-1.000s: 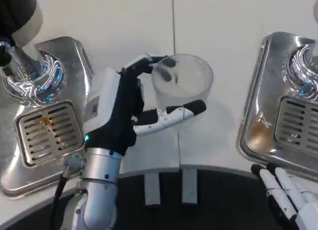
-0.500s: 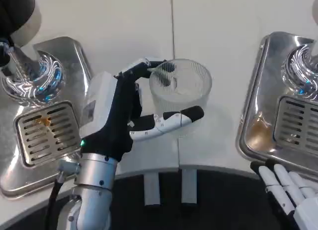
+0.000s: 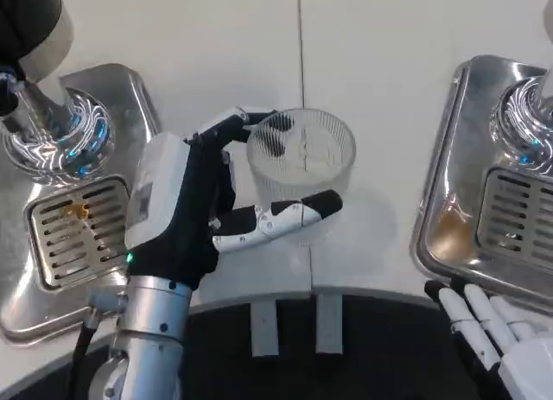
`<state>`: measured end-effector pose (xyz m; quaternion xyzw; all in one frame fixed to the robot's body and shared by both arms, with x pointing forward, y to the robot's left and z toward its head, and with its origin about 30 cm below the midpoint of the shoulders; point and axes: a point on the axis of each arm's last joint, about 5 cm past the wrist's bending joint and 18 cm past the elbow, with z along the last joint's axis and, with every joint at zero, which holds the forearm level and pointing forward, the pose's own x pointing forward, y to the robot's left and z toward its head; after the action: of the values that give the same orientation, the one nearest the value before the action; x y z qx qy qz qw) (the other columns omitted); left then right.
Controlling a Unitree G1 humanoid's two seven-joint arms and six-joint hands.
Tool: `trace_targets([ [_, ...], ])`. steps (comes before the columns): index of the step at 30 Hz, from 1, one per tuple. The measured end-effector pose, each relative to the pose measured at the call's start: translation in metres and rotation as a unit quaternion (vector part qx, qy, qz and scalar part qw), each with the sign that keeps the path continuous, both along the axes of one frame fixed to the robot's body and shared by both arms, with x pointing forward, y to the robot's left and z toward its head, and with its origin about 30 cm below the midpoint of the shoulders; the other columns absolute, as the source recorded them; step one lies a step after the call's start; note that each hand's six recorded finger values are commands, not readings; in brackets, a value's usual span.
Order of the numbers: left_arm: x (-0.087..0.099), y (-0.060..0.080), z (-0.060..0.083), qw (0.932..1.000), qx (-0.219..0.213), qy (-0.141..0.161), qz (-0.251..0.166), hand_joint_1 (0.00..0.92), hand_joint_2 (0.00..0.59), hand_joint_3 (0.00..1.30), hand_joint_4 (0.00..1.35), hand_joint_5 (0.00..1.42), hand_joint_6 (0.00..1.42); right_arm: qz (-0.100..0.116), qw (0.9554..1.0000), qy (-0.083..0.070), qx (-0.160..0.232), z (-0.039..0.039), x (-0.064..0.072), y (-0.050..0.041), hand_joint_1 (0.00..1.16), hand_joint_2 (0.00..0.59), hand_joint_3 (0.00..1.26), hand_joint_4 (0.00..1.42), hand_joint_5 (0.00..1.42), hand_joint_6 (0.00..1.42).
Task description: Grasp the cup under the faucet to collect the drink, then remove the cup.
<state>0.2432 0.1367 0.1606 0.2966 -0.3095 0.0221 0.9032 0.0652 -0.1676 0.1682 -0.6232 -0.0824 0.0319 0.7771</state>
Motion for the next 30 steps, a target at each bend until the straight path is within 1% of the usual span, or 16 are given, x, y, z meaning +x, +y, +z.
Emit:
trace_targets([
  [4,-0.001,0.001,0.001,1.0,0.001,-0.001,-0.001,0.611,0.0,1.14,1.01,1.36,1.42,0.0,1.0,-0.002,0.0,0.0007,0.0,-0.0003,0.23,0.452,0.04,0.0,0.06,0.2],
  [10,-0.009,0.01,0.006,0.9998,-0.013,-0.012,-0.002,0.613,0.0,1.14,1.01,1.36,1.42,0.001,1.0,-0.005,-0.002,0.0016,0.001,-0.0008,0.23,0.453,0.04,0.0,0.05,0.2],
  [14,-0.016,0.014,0.005,0.9998,-0.016,-0.011,-0.01,0.616,0.0,1.14,1.01,1.36,1.42,0.002,0.9998,-0.019,-0.009,0.0037,0.005,-0.0024,0.23,0.453,0.04,0.0,0.05,0.2],
  [17,-0.024,0.019,0.004,0.9997,-0.005,-0.01,-0.02,0.618,0.0,1.14,1.01,1.36,1.42,0.008,0.9994,-0.031,-0.015,0.0045,0.011,-0.0036,0.23,0.453,0.04,0.0,0.05,0.2],
  [20,-0.029,0.024,0.005,0.9996,-0.005,-0.015,-0.025,0.618,0.0,1.14,1.01,1.36,1.42,0.013,0.9991,-0.037,-0.019,0.0036,0.017,-0.0044,0.24,0.453,0.04,0.0,0.01,0.16],
  [23,-0.036,0.028,0.003,0.9994,-0.002,-0.015,-0.03,0.618,0.0,1.14,1.01,1.36,1.42,0.018,0.9987,-0.037,-0.028,0.0029,0.019,-0.0053,0.24,0.453,0.04,0.0,0.0,0.13],
  [24,-0.039,0.031,0.001,0.9995,0.0,-0.013,-0.03,0.618,0.0,1.14,1.01,1.36,1.42,0.026,0.9982,-0.042,-0.036,0.0029,0.019,-0.0059,0.24,0.453,0.03,0.0,0.0,0.13],
  [27,-0.044,0.035,-0.001,0.9996,0.006,-0.007,-0.027,0.619,0.0,1.14,1.01,1.36,1.42,0.04,0.9968,-0.056,-0.042,0.003,0.019,-0.0058,0.24,0.453,0.03,0.0,0.0,0.12],
  [30,-0.048,0.037,-0.002,0.9995,0.009,-0.003,-0.031,0.62,0.0,1.14,1.01,1.36,1.42,0.048,0.9959,-0.062,-0.045,0.0024,0.017,-0.0066,0.24,0.456,0.02,0.0,0.0,0.12],
])
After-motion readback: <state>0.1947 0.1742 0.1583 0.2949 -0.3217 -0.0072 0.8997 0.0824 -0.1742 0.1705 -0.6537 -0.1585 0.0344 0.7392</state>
